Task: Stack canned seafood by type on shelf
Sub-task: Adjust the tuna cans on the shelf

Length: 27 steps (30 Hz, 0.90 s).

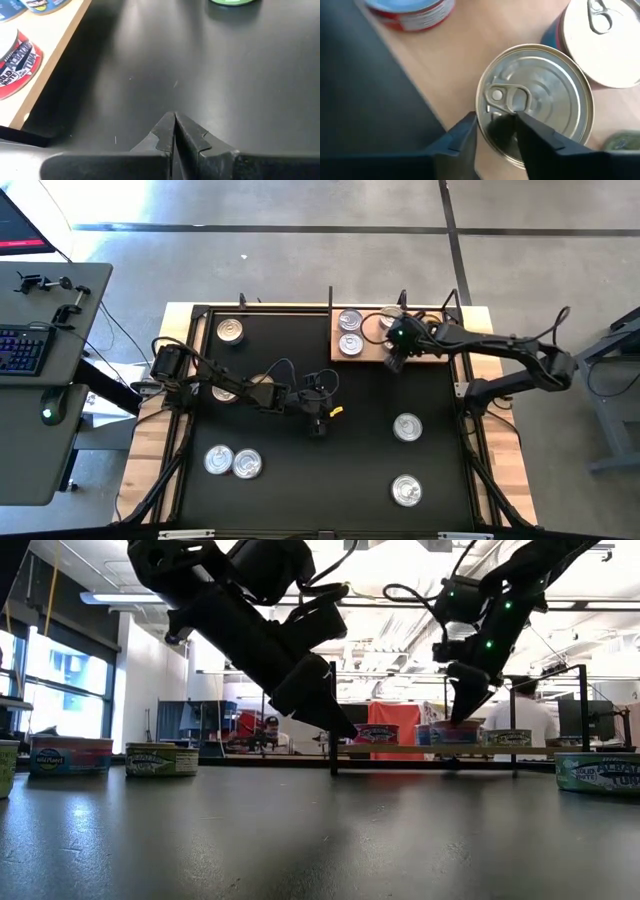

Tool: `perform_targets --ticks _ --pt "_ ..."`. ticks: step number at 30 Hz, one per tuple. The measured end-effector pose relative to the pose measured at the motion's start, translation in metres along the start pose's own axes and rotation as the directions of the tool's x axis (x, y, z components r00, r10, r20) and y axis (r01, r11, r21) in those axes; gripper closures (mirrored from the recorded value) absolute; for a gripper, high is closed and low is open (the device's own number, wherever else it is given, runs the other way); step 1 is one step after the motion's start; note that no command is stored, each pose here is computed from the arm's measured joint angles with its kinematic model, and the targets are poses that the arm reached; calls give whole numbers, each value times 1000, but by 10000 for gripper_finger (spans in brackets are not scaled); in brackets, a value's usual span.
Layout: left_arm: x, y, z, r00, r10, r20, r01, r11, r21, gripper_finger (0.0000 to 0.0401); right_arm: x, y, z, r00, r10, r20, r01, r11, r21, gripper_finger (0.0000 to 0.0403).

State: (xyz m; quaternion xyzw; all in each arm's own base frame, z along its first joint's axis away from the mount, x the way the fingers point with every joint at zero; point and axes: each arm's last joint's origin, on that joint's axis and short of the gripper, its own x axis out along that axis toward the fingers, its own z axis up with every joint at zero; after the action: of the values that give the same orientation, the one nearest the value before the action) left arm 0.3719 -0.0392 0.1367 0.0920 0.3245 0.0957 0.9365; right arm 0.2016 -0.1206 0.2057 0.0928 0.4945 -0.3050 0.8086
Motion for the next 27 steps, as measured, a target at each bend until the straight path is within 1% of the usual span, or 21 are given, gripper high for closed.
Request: perform_targets --ticks 4,10,14,18,21,24,27 --pt "0 0 0 1000 0 -1 0 1000 -1 396 -3 -1 3 1000 0 25 0 1000 2 315" --pt "0 0 -1 1000 -1 -4 1 1000 -10 396 -31 -5 25 997 2 73 -3 1000 13 320" --pt "0 0 0 1000 -1 -1 1 1000 -17 396 -37 -15 40 986 -72 150 64 996 57 321" --pt "0 0 0 1000 -1 -1 1 1000 -17 396 -19 -34 45 981 -129 142 111 986 126 333" --pt "0 0 0 1000 -1 -2 1 1000 -17 396 3 -46 48 982 -158 107 139 976 168 352" --pt "0 0 0 1000 -1 -3 1 1000 -16 396 23 -53 49 982 -173 69 158 970 184 374" --pt "0 0 0 1000 -1 -3 1 1000 -16 396 36 -57 47 984 -177 29 168 968 189 392"
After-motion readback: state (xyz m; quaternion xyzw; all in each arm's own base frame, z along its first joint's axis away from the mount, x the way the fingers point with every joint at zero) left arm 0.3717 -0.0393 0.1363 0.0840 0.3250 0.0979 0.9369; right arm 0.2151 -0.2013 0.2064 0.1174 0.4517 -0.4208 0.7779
